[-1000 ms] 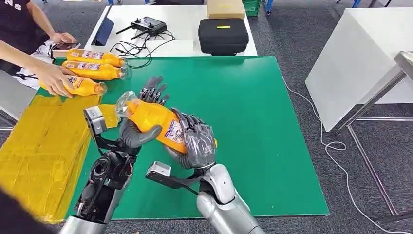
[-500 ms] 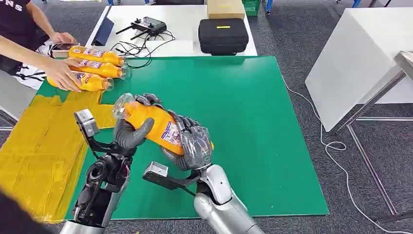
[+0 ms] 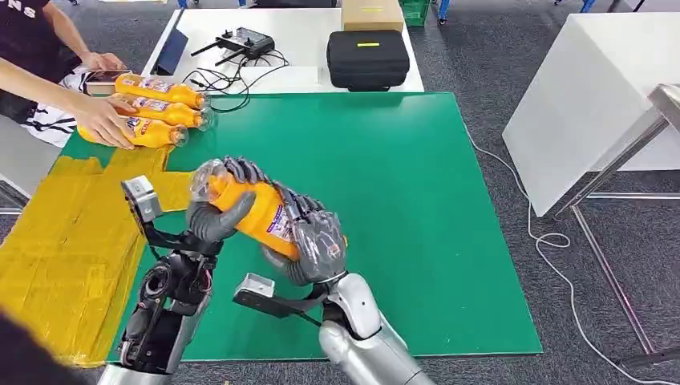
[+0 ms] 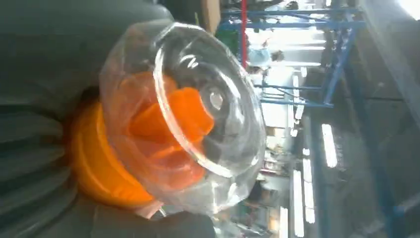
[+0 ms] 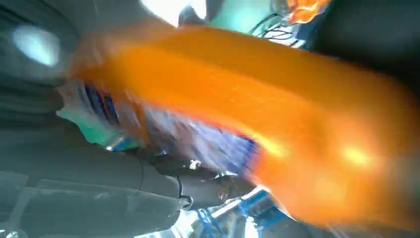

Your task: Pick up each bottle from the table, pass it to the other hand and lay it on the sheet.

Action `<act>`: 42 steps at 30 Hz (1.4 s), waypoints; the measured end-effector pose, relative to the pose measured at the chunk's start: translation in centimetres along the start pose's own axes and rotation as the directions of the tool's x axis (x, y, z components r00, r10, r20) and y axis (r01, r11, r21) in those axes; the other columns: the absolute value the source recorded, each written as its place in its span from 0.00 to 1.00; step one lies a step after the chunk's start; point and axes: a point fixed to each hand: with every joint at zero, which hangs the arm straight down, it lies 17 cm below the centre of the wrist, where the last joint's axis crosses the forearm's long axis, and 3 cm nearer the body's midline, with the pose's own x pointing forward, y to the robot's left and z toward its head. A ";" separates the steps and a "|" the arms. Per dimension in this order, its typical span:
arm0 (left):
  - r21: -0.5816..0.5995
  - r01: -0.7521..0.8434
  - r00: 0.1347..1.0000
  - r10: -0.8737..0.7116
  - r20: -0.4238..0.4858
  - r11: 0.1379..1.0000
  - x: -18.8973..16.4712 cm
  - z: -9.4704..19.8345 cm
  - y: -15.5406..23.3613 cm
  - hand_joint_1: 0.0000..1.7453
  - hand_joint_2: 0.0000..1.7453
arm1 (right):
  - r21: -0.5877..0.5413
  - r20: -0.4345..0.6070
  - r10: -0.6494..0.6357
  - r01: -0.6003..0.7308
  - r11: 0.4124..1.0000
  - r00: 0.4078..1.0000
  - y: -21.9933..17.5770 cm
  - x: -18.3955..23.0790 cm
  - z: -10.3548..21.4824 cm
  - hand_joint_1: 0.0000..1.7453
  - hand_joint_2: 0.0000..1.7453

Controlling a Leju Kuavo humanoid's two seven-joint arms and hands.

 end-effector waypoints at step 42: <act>0.362 0.889 -0.184 -0.943 -0.279 -0.281 11.6 -1.4 15.9 1.00 1.00 | -0.303 0.014 -0.015 0.019 0.953 1.000 -10.1 -0.5 0.1 0.00 1.00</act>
